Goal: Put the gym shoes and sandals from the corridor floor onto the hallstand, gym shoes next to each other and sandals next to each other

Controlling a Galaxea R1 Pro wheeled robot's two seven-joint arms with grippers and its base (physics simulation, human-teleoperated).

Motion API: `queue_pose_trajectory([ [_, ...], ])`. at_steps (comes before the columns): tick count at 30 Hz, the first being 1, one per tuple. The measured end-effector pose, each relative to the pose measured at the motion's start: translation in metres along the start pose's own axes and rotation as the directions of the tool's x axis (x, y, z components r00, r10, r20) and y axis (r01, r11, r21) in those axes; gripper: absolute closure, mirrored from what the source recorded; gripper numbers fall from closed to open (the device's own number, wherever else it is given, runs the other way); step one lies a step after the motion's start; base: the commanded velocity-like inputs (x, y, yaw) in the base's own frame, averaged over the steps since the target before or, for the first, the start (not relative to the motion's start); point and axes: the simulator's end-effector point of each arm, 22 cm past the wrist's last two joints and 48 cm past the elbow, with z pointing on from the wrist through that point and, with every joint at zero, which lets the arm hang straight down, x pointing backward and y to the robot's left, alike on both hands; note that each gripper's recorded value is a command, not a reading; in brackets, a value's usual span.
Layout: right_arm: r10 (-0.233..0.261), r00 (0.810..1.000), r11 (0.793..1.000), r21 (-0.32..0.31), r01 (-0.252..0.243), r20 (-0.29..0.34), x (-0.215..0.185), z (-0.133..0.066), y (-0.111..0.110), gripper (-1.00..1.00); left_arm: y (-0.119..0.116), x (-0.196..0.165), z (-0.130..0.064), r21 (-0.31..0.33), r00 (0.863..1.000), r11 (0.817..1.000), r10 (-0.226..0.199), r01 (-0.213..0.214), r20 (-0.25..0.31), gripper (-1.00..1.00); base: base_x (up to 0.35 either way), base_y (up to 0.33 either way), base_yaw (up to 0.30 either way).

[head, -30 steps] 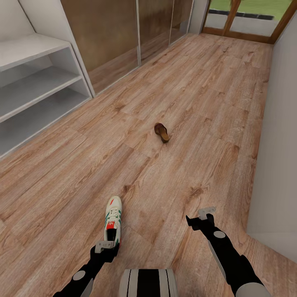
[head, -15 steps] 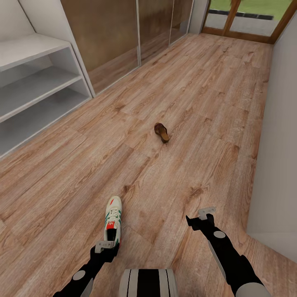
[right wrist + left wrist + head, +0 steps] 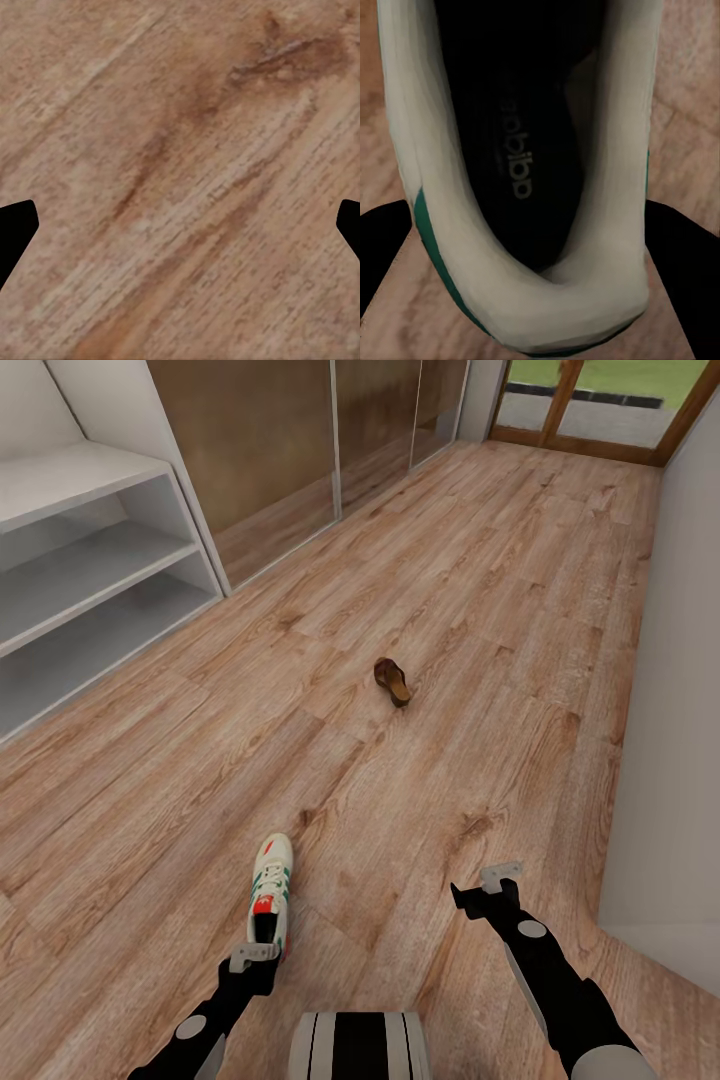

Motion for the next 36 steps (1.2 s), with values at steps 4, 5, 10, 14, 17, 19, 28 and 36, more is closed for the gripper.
queue_pose_trajectory([
  [4,0.001,1.0,1.0,-0.003,-0.001,-0.004,0.002,0.0,0.001,-1.0,0.0,-0.001,0.0,0.001,1.0,1.0,0.002,-0.002,0.002,1.0,0.0,0.0,0.0],
  [5,0.003,1.0,1.0,-0.006,-0.003,-0.005,0.002,0.0,0.004,-1.0,0.0,-0.001,0.0,0.001,1.0,1.0,0.003,-0.003,0.002,1.0,0.0,0.0,0.0],
  [10,0.023,1.0,0.999,-0.028,-0.023,-0.003,0.0,0.001,0.023,-1.0,0.001,-0.002,0.0,0.001,1.0,1.0,0.004,-0.004,0.004,1.0,0.0,0.0,0.0],
  [14,0.027,1.0,0.999,-0.033,-0.027,-0.002,-0.001,0.001,0.027,-1.0,0.002,-0.003,0.0,-0.003,1.0,1.0,0.003,-0.003,0.005,1.0,0.0,0.0,0.0],
  [17,0.027,1.0,0.999,-0.034,-0.027,-0.001,-0.001,0.001,0.028,-1.0,0.001,-0.003,0.0,-0.002,1.0,1.0,0.003,-0.003,0.007,1.0,0.0,0.0,0.0],
  [19,0.027,1.0,0.999,-0.034,-0.027,-0.001,-0.001,0.001,0.028,-1.0,0.001,-0.004,0.001,-0.002,1.0,1.0,0.003,-0.003,0.007,1.0,0.0,0.0,0.0],
  [28,0.027,1.0,0.999,-0.031,-0.026,0.015,-0.01,-0.003,0.026,-1.0,0.0,-0.013,-0.001,-0.001,1.0,1.0,0.005,-0.005,0.023,1.0,0.0,0.0,0.0],
  [36,0.024,0.998,0.999,-0.025,-0.023,0.055,-0.03,-0.012,0.023,-1.0,-0.001,-0.032,-0.006,-0.001,0.998,1.0,0.01,-0.01,0.059,1.0,0.0,0.0,0.0],
])
